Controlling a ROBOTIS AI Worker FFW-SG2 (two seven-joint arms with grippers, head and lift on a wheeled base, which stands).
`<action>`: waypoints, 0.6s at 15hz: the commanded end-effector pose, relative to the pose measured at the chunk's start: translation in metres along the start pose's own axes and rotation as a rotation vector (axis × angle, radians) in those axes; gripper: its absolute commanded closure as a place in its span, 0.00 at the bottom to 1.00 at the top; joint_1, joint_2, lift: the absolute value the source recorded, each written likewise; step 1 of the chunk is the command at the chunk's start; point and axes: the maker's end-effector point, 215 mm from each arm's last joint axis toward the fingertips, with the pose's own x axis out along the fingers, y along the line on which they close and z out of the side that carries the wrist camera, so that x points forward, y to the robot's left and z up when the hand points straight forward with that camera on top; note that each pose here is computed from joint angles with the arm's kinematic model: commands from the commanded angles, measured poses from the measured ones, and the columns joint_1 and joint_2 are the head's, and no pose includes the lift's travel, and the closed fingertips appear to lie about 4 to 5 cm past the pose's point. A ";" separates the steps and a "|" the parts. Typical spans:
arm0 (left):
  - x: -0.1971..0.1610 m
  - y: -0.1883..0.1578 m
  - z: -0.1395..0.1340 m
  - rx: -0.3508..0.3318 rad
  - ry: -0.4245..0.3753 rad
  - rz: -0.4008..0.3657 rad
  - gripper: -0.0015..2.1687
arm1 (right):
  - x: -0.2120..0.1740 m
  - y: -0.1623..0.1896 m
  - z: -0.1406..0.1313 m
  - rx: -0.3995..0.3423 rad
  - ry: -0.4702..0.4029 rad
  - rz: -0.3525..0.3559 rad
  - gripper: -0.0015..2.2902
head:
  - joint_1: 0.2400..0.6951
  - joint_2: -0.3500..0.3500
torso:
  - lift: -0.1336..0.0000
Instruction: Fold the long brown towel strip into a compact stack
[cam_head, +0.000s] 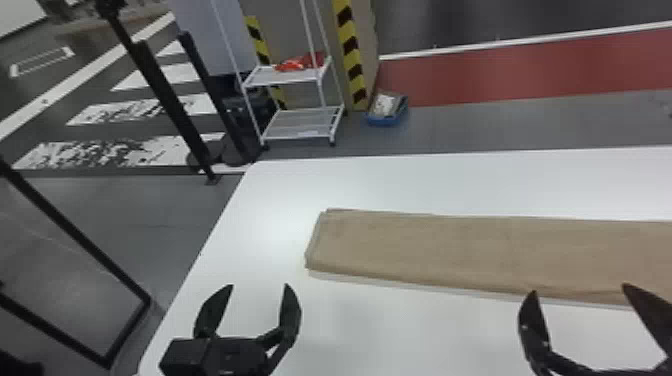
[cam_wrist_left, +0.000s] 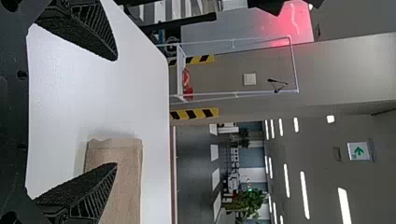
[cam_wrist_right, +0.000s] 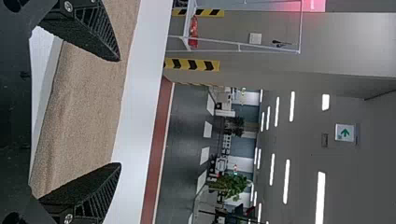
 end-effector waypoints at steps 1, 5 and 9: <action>0.001 -0.001 0.001 -0.002 -0.002 0.001 0.03 | 0.000 0.000 0.000 0.000 0.000 0.000 0.04 | 1.00 1.00 | 0.09; 0.000 -0.002 0.000 0.003 0.000 -0.001 0.03 | 0.000 -0.001 0.000 -0.002 -0.001 -0.004 0.04 | 1.00 1.00 | 0.09; 0.001 -0.002 0.001 0.003 -0.002 0.000 0.03 | -0.001 0.000 0.000 0.000 0.001 -0.004 0.04 | 1.00 1.00 | 0.09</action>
